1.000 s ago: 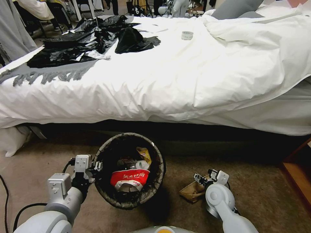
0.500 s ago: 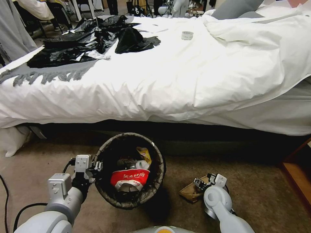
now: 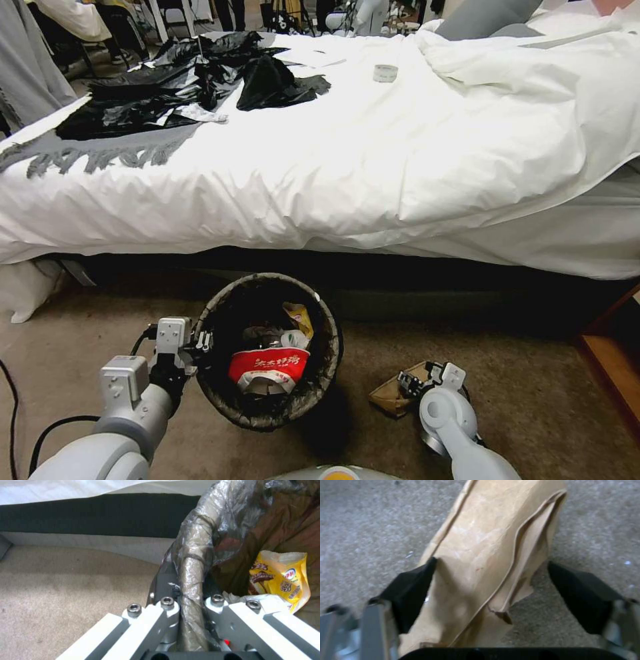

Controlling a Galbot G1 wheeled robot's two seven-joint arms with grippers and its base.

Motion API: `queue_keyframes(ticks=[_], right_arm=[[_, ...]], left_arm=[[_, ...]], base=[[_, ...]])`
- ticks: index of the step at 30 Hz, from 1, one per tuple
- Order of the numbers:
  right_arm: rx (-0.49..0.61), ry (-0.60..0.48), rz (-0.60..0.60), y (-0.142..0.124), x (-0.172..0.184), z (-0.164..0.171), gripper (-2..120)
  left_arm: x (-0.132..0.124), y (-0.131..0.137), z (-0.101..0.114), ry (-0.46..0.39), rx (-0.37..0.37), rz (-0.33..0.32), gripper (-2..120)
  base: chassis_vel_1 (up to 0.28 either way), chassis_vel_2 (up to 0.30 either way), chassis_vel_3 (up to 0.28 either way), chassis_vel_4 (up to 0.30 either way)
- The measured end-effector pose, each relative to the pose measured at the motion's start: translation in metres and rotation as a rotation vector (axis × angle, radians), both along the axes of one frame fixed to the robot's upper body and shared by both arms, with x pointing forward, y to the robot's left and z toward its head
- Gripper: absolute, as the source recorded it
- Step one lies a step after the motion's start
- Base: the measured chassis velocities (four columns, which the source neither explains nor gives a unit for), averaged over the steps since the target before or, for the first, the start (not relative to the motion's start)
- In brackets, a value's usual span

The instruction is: Pick up the trash bin, then pick up the garbage from the floor and place it into the trash bin.

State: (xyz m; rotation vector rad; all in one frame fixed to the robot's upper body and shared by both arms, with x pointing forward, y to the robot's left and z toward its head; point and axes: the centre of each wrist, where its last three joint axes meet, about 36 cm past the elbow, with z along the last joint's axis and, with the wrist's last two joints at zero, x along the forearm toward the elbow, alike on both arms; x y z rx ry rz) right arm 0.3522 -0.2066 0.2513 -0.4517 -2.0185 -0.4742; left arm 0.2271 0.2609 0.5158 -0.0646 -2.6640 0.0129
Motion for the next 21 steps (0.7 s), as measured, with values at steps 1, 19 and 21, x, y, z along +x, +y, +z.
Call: queue_keyframes(ticks=[1,19,21], right_arm=[[0.0,0.0,0.0,0.0,0.0,0.0,81],[-0.001,-0.038,0.022,-0.0051,-0.0004,0.0008,14],[-0.004,-0.042,0.023,-0.0052,-0.0007,0.0005,7]], left_arm=[[0.0,0.0,0.0,0.0,0.0,0.0,1],[0.0015,0.0008,0.0012,-0.01,0.001,0.001,1],[0.0015,0.0009,0.0012,-0.01,0.001,0.001,1]], base=[[0.0,0.0,0.0,0.0],[0.0,0.0,0.0,0.0],[0.0,0.0,0.0,0.0]])
